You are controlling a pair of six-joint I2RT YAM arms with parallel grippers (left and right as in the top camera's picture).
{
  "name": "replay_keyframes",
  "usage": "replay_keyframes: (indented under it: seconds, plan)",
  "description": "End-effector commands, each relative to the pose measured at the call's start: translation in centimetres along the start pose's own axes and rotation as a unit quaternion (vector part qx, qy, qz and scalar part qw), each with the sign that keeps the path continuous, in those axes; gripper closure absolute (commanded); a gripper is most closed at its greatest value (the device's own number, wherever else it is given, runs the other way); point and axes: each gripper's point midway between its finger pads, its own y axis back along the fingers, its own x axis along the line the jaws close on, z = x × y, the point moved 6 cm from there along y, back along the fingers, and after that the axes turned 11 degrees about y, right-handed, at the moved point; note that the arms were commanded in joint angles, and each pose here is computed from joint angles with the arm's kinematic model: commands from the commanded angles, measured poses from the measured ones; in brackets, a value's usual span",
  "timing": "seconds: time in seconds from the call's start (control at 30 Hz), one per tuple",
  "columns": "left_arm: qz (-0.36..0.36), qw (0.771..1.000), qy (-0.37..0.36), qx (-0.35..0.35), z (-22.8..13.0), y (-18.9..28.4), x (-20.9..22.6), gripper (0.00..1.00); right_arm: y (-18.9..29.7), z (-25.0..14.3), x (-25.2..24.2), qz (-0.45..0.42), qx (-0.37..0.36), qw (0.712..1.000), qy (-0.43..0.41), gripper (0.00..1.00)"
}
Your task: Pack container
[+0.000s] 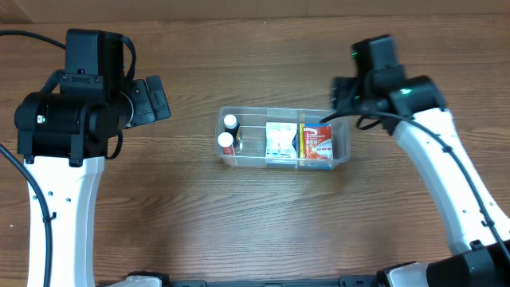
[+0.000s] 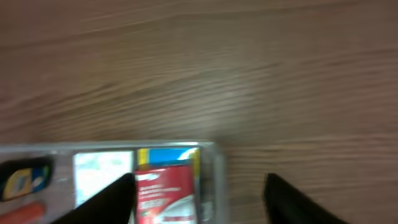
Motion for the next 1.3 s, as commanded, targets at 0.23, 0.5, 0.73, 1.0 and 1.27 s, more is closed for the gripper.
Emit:
replay_keyframes:
  seconds: [0.23, 0.5, 0.73, 1.0, 1.27]
  plan:
    - [0.009, 1.000, -0.008, 0.000, 0.1, -0.4, 0.2, 0.00, -5.1, -2.7, -3.4, -0.005, 0.085, 0.995, -0.044, 0.55]
    - [0.010, 1.000, -0.008, 0.001, 0.1, -0.4, 0.2, 0.00, -10.1, -5.3, -3.0, -0.004, 0.164, 0.986, -0.043, 0.55]
    - [0.009, 1.000, -0.008, 0.000, 0.1, -0.4, 0.2, 0.00, -10.5, -5.2, -2.7, 0.010, 0.165, 0.986, -0.038, 0.55]
    - [0.010, 1.000, -0.008, 0.001, 0.1, -0.4, 0.2, 0.00, -10.7, -4.5, -2.1, 0.034, 0.147, 0.988, -0.030, 0.54]
    - [0.010, 1.000, -0.008, 0.000, 0.1, -0.4, 0.2, 0.00, -10.5, -2.9, -3.4, -0.023, 0.111, 0.993, -0.025, 0.23]
